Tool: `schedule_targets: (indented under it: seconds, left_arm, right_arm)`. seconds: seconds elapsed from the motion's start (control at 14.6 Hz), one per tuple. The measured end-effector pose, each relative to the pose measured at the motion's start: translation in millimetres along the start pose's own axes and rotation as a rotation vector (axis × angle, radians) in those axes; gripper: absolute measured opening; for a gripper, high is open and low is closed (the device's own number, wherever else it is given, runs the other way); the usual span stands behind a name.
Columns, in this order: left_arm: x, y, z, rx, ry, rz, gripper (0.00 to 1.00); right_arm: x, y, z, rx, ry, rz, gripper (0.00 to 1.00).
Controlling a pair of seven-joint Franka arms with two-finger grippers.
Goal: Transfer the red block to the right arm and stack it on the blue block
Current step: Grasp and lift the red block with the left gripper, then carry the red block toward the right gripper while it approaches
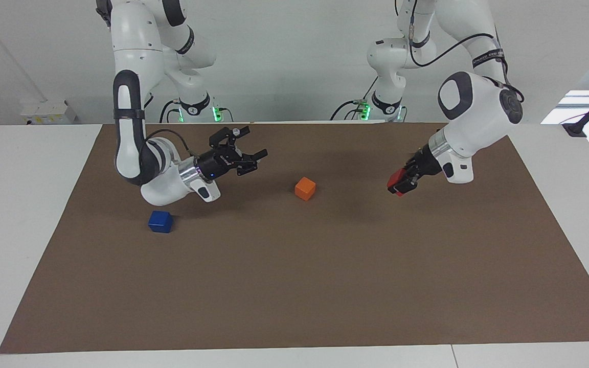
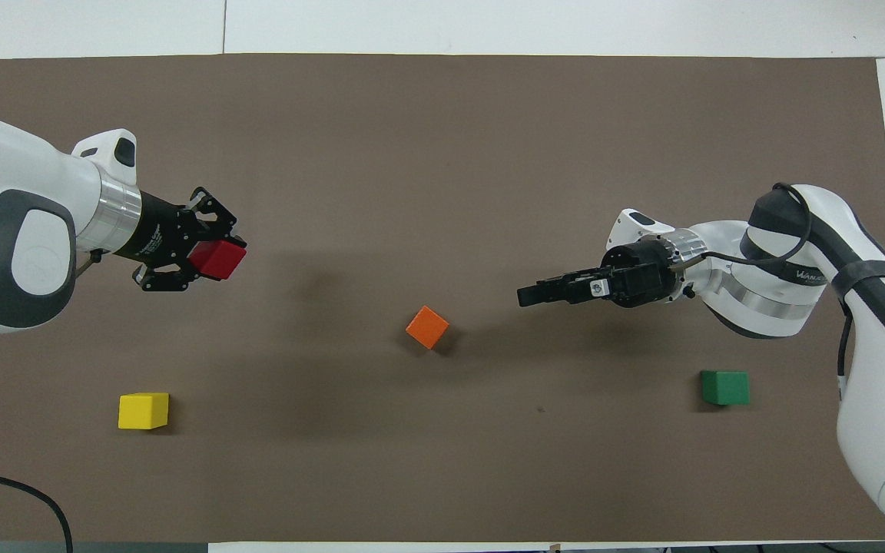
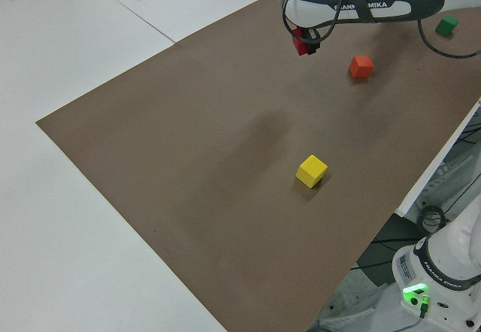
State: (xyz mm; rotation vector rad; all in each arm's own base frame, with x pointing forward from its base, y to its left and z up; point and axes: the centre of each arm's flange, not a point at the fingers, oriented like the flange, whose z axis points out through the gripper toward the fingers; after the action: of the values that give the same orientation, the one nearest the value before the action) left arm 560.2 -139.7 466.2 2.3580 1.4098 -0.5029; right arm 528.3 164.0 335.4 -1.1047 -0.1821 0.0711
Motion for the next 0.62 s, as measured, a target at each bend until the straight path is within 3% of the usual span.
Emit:
schedule_targets:
  seconds: [0.27,0.62]
  left_arm:
    - [-51.7,10.4,-9.7,-0.07,-0.143,-0.212,0.54]
    - [-86.7,22.5,-7.7,-0.125,-0.29,-0.424,0.54]
  right_arm:
    - [-10.4,19.4,25.8,0.029,-0.006,-0.001,1.0]
    - [-16.9,24.3,26.7,0.045,0.015,0.012,1.0]
